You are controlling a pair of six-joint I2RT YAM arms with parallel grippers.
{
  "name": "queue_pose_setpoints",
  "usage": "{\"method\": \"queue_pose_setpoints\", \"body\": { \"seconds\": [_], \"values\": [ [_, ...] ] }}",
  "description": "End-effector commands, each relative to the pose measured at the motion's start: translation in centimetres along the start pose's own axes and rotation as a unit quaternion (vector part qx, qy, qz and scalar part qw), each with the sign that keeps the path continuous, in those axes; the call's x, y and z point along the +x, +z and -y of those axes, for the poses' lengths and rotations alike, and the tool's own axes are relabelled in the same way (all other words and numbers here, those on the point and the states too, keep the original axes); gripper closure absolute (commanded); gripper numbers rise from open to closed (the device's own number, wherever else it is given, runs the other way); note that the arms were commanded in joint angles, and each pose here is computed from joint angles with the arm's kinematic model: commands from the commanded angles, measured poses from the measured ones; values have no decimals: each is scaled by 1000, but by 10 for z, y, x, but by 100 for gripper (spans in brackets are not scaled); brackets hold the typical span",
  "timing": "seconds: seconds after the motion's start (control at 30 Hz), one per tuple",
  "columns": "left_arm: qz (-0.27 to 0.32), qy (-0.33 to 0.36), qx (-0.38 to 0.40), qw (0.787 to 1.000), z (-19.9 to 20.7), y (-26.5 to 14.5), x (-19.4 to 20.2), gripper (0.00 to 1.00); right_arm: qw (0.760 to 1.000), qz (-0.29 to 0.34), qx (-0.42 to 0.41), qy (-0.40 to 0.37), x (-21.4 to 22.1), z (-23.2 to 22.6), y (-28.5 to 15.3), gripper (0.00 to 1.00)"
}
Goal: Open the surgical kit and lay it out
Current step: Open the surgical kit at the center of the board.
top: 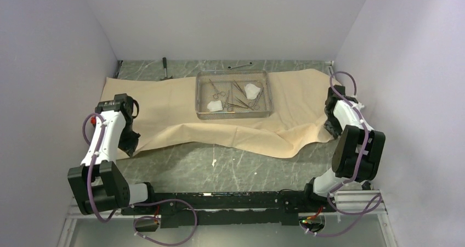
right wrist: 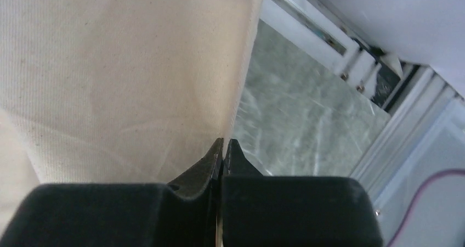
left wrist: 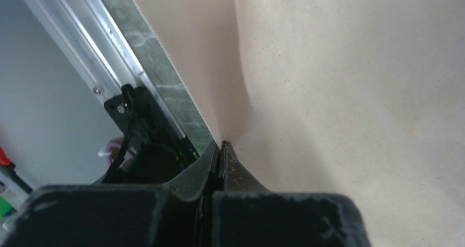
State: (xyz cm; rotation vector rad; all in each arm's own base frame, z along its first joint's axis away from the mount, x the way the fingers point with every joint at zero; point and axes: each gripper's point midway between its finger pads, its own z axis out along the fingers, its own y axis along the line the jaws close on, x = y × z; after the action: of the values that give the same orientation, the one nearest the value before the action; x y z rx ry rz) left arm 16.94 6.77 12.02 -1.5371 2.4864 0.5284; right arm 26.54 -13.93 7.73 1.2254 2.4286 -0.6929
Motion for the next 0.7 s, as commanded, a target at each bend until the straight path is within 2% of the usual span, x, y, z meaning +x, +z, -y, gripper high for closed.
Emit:
{"method": "queue_pose_setpoints", "body": {
  "seconds": [0.0,0.1,0.23,0.33,0.67],
  "values": [
    [-56,-51,-72,994,-28,3,25,100,997,-21,71,39,26,39,12,100],
    [-61,-86,-109,988,-42,-1,25,100,990,-41,122,62,38,63,20,100],
    [-61,-130,-147,979,-60,-3,21,100,977,-34,195,82,40,90,21,100],
    [-68,-158,-172,970,-72,1,20,100,970,-36,221,94,39,102,24,100],
    [-147,-198,-233,941,-83,27,15,100,943,-39,296,148,32,143,21,100]
  ]
}}
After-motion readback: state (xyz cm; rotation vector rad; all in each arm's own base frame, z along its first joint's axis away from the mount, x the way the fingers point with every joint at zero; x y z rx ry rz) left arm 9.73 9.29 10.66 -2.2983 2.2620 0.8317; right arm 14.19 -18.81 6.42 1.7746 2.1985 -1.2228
